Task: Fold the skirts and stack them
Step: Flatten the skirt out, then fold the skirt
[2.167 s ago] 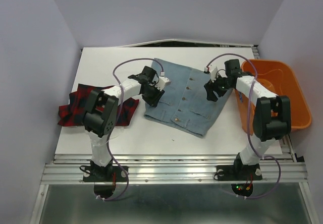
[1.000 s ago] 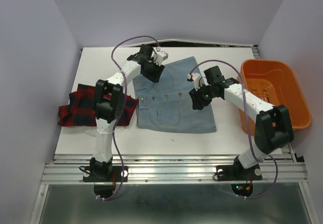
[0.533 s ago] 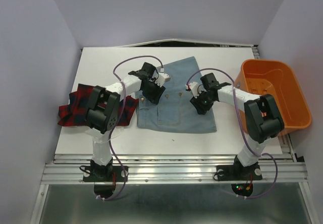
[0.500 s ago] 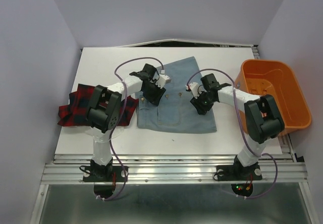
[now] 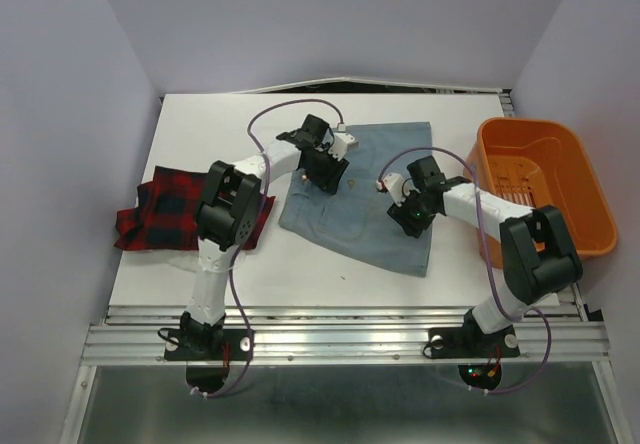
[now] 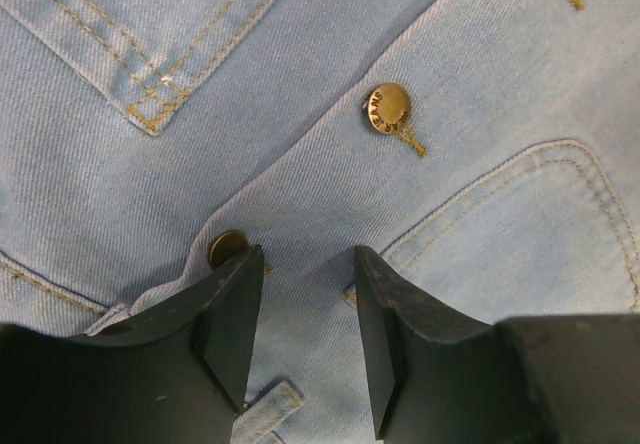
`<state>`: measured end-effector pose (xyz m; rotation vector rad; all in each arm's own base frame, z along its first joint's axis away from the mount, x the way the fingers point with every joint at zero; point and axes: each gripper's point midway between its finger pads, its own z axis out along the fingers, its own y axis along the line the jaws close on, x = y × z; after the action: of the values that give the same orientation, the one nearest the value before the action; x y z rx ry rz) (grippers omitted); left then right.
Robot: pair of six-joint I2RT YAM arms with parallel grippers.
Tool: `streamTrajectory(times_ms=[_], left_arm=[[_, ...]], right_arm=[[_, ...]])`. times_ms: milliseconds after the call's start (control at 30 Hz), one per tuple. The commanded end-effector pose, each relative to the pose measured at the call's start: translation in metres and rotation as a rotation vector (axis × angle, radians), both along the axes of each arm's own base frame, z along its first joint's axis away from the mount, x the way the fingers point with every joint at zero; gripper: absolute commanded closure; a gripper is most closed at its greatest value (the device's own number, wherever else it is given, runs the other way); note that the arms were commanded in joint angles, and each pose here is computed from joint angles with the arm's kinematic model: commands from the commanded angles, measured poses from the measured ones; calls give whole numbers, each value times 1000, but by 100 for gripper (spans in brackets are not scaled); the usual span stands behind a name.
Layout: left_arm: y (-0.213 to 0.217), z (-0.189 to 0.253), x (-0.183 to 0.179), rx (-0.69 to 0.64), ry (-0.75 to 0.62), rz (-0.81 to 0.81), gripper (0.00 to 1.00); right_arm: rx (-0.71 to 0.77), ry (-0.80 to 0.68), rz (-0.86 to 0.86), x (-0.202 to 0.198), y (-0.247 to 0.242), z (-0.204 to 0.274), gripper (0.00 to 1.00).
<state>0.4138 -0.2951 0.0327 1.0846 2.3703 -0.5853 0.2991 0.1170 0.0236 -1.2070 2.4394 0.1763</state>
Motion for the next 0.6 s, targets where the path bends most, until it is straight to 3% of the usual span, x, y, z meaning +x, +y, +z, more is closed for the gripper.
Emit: streamTrajectory(times_ms=[0, 167, 233, 400, 567], left_arm=[[1, 21, -4, 4, -18, 9, 46], [30, 84, -24, 6, -154, -11, 42], [45, 82, -39, 50, -173, -57, 41], [76, 88, -75, 91, -183, -137, 41], [108, 80, -89, 70, -121, -114, 41]], right_arm=[[-48, -92, 25, 19, -8, 49, 48], [47, -39, 97, -16, 9, 97, 49], [62, -10, 135, -40, 15, 101, 50], [40, 152, 225, -106, 10, 69, 52], [11, 211, 296, -140, 4, 50, 55]])
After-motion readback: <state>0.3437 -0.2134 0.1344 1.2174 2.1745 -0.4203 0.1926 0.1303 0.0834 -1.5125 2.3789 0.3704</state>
